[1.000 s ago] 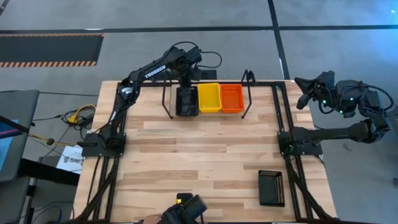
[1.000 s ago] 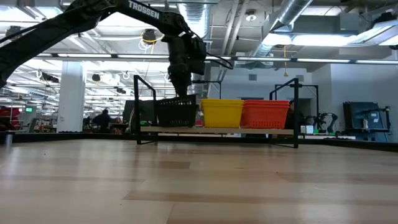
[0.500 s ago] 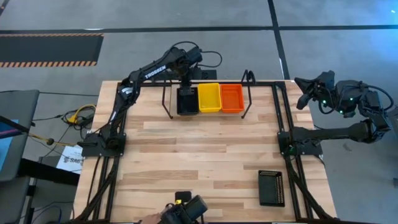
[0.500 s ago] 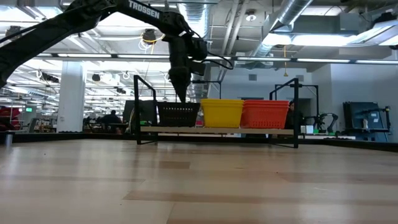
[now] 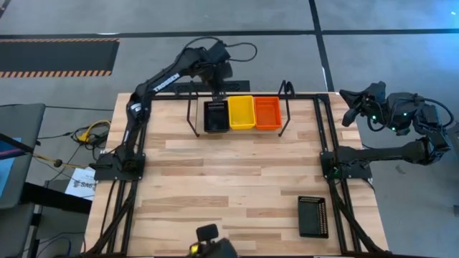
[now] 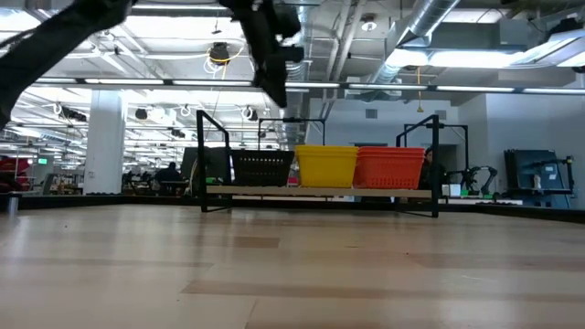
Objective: Stack baskets on shelf by color
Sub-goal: Stack the black bin on top of the other stacked black bins on the shelf
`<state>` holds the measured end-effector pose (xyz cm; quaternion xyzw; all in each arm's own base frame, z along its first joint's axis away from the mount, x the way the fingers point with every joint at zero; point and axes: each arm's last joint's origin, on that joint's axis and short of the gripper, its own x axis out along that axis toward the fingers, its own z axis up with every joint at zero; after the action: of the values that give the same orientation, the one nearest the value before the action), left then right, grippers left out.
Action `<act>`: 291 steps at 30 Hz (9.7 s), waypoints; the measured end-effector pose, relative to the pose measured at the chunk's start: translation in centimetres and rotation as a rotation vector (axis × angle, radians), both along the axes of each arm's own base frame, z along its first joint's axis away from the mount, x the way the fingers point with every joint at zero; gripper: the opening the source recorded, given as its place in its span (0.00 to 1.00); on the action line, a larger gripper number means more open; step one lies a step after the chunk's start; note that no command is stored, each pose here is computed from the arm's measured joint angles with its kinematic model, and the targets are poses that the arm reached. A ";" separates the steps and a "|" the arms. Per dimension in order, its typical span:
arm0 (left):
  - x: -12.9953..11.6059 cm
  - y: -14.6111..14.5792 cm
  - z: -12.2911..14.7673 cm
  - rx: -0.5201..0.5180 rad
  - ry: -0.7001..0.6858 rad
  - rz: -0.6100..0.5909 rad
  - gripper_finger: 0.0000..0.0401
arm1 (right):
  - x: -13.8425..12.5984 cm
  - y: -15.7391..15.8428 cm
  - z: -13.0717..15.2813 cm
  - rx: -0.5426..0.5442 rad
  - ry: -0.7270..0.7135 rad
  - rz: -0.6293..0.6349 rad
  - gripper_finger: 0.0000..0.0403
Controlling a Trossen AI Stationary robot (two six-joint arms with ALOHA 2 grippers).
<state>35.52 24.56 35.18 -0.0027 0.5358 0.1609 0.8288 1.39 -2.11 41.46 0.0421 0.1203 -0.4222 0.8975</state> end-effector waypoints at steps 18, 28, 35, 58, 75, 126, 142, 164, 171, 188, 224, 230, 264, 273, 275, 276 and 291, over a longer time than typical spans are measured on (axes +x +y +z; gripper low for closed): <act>-3.5 -13.6 12.5 0.115 -0.430 0.038 0.24 | -0.4 0.9 -2.9 0.447 0.112 0.148 0.11; -3.3 -19.5 13.4 0.241 -0.440 0.075 0.24 | 1.3 2.0 -5.0 0.989 0.224 0.269 0.11; -3.7 -22.3 12.6 0.201 -0.357 0.038 0.24 | 3.7 1.9 -7.9 1.129 0.343 0.210 0.11; -5.0 -29.7 11.7 0.150 -0.256 -0.177 0.24 | 14.4 13.2 -18.7 1.352 0.805 0.099 0.11; -4.4 -29.9 12.1 0.181 -0.314 -0.225 0.24 | 9.7 20.5 -20.2 1.398 0.563 -0.267 0.18; -4.4 -29.8 12.1 0.202 -0.301 -0.221 0.24 | 13.9 22.0 -26.5 1.269 0.607 -0.408 0.04; -4.6 -29.8 11.9 0.197 -0.284 -0.218 0.24 | 22.0 14.9 -26.3 1.106 0.350 -0.184 0.01; -4.9 -29.8 11.6 0.164 -0.242 -0.215 0.24 | 27.5 2.5 -25.6 1.000 0.300 0.045 0.00; -4.9 -29.8 11.6 0.174 -0.233 -0.231 0.24 | 27.5 2.8 -25.6 1.013 0.308 0.062 0.01; -4.9 -29.8 11.6 0.180 -0.229 -0.240 0.24 | 27.6 3.0 -25.5 1.015 0.312 0.086 0.16; -3.7 -31.8 5.7 0.129 0.036 -0.266 0.24 | 23.3 0.2 -7.6 0.797 0.889 0.049 0.34; -1.2 -32.0 2.1 0.044 0.007 -0.340 0.24 | 17.7 1.2 -2.9 0.829 0.591 0.057 0.33; 2.7 -23.2 -5.5 -0.189 -0.352 0.580 0.24 | 4.5 1.7 4.1 0.271 0.107 0.498 0.33; 2.9 -22.0 -5.3 -0.161 -0.332 0.483 0.24 | 5.8 1.9 5.0 0.131 0.095 0.585 0.32; 2.7 -21.8 -5.5 -0.167 -0.312 0.501 0.25 | 5.7 1.9 5.0 0.132 0.098 0.585 0.32; 2.5 -21.8 -5.6 -0.160 -0.292 0.504 0.26 | 5.6 1.9 5.0 0.131 0.097 0.585 0.32; 3.4 -23.6 -9.8 -0.419 -0.074 0.651 0.33 | 3.2 1.6 5.2 0.121 0.032 0.582 0.32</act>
<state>38.91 0.92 25.42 -0.3474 0.4980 0.3024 0.7347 4.59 -0.50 46.67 0.0525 0.1664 -0.1399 0.9747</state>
